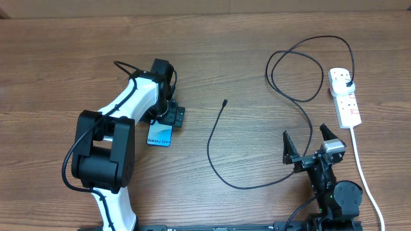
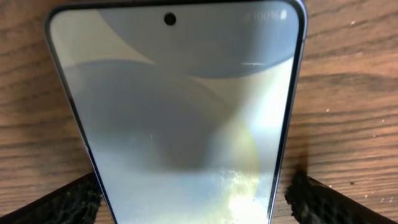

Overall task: Plug charger to phone and switch on socket
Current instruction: 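Close the left gripper on the smartphone's top edge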

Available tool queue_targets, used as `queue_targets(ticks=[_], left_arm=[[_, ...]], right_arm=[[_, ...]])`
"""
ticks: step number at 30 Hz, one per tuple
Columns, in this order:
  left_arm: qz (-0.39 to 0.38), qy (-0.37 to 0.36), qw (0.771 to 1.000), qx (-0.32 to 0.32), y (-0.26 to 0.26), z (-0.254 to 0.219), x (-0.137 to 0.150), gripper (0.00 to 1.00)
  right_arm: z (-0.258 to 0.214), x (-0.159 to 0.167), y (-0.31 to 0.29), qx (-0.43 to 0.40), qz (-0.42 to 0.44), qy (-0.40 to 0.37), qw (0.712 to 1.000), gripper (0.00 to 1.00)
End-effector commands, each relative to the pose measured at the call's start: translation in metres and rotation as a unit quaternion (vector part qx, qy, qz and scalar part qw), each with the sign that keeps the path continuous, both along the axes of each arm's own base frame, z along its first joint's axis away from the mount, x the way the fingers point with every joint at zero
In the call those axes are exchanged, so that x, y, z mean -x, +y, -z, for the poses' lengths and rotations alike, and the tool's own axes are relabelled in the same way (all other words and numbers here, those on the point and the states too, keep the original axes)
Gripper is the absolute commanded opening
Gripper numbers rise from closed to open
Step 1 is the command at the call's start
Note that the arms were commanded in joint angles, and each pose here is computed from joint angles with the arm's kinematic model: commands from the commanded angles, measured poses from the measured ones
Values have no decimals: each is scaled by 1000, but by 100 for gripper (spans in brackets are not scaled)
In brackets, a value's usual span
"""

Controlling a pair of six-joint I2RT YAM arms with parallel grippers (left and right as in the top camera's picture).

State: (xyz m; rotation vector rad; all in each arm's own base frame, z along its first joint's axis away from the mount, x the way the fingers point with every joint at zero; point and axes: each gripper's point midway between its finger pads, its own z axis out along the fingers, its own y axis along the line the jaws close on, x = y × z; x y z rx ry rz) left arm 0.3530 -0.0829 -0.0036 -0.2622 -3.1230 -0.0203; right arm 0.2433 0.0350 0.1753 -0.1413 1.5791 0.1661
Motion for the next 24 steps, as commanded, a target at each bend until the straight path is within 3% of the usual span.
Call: queue_targets(ticks=[1, 15, 24], left_arm=[[6, 44, 999, 31, -12, 31, 19, 96], [-36, 42, 998, 30, -12, 31, 18, 80], [-116, 49, 992, 24, -11, 30, 20, 80]], right_arm=[[2, 0, 2, -1, -5, -1, 1000, 100], [2, 0, 2, -1, -5, -1, 1000, 100], [2, 0, 2, -1, -5, -1, 1000, 100]])
